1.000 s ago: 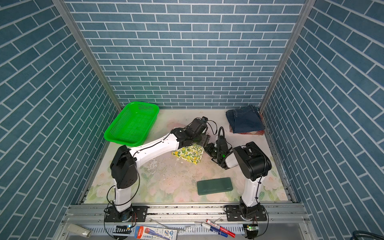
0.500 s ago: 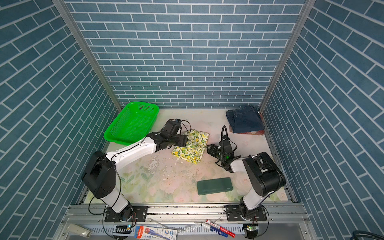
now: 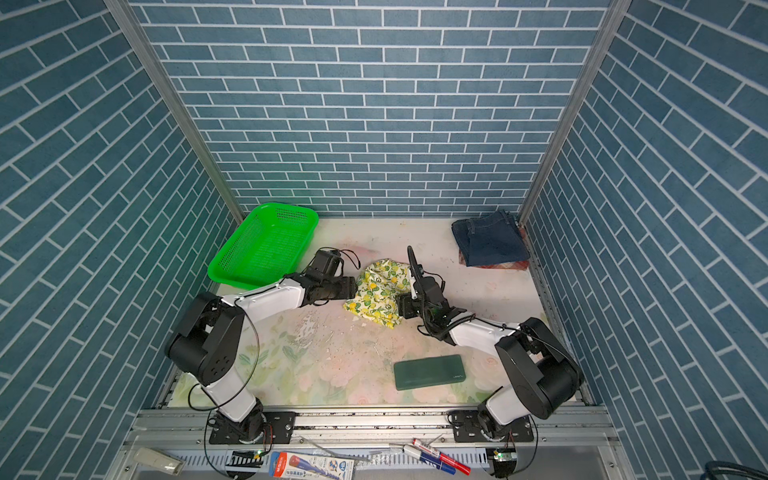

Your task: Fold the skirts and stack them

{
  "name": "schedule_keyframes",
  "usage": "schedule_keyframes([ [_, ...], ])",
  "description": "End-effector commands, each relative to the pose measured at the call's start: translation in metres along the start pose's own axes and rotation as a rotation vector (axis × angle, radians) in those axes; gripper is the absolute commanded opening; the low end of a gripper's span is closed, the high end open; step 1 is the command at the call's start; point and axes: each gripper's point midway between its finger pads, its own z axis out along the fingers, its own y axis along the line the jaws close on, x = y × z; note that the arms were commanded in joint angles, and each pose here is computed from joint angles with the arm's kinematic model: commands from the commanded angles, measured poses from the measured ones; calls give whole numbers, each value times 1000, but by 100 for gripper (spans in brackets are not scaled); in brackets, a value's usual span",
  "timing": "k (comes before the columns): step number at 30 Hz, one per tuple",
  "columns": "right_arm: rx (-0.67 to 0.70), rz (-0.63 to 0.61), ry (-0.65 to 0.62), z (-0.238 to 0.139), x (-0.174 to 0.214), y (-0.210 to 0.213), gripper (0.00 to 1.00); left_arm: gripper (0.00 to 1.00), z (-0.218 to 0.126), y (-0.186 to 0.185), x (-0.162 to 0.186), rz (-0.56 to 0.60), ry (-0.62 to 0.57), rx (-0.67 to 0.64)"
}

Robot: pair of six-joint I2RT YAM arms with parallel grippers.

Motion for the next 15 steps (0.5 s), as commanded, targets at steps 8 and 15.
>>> schedule_keyframes([
  [8, -14, -217, 43, 21, -19, 30, 70, 65, 31, -5, 15, -16, 34, 109],
  [15, -6, -255, 72, 44, -28, 39, 70, 8, 39, -14, 20, -67, 34, 204],
])
